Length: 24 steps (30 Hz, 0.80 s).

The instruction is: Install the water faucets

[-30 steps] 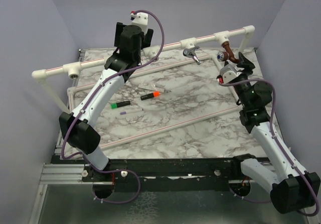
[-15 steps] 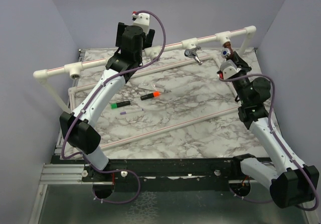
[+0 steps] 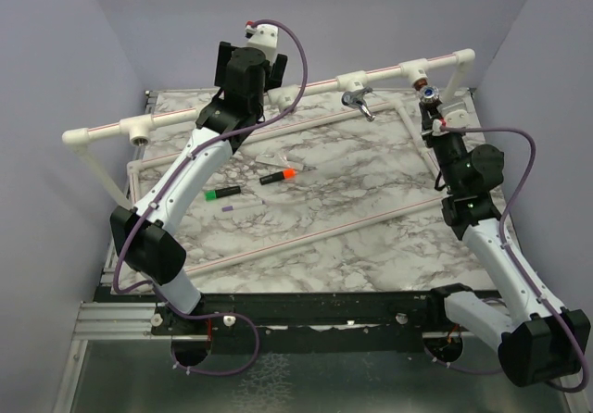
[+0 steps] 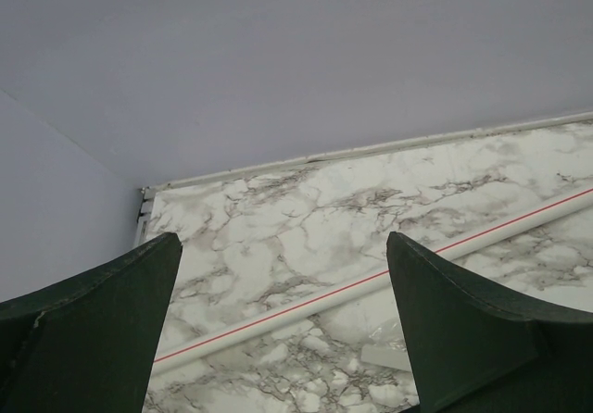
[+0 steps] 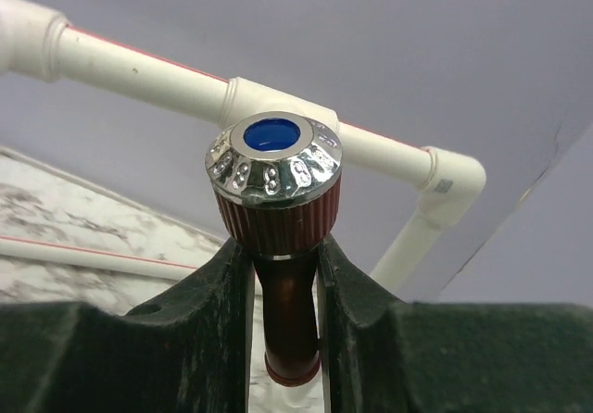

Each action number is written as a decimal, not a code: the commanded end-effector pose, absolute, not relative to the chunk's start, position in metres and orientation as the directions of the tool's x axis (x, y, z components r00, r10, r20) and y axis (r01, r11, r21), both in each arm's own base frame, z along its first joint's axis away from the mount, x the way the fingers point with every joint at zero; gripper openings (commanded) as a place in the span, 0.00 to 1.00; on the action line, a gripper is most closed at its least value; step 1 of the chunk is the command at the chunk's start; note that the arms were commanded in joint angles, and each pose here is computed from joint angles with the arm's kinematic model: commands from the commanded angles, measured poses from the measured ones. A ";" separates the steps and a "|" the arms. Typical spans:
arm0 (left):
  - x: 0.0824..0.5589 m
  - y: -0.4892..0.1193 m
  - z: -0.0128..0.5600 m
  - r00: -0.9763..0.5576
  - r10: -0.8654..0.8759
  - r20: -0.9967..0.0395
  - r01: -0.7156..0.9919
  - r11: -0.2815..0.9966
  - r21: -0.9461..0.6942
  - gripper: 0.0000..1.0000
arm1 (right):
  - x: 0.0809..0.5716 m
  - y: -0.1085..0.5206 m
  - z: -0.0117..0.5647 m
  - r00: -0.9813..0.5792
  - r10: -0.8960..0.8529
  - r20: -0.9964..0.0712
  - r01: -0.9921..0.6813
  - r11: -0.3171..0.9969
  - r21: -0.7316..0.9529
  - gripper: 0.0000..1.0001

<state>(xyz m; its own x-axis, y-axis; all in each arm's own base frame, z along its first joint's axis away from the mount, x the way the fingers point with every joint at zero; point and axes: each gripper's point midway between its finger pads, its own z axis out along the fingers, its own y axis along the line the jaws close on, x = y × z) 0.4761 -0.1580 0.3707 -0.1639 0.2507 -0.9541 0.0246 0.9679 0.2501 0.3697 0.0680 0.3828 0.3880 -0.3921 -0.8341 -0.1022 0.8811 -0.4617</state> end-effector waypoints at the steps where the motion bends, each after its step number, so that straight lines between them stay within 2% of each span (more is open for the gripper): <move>1: 0.456 -0.223 0.268 -0.368 0.326 -0.871 0.276 0.933 0.232 0.93 | 0.360 0.073 0.405 0.381 -0.041 -0.924 -0.184 0.976 -0.119 0.00; 6: 0.454 -0.220 0.283 -0.347 0.304 -0.887 0.259 0.940 0.221 0.93 | 0.363 0.069 0.408 0.307 0.216 -0.927 -0.195 0.967 0.161 0.01; 12: 0.453 -0.215 0.294 -0.343 0.288 -0.894 0.232 0.948 0.216 0.93 | 0.366 0.070 0.403 0.227 0.459 -0.859 -0.199 0.885 0.421 0.00; 20: 0.455 -0.194 0.298 -0.362 0.217 -0.906 0.196 0.969 0.153 0.93 | 0.363 0.070 0.398 0.147 0.733 -0.665 -0.179 0.681 0.711 0.01; 24: 0.457 -0.179 0.296 -0.375 0.142 -0.916 0.174 0.981 0.081 0.93 | 0.361 0.074 0.399 0.103 0.843 -0.527 -0.178 0.537 0.824 0.01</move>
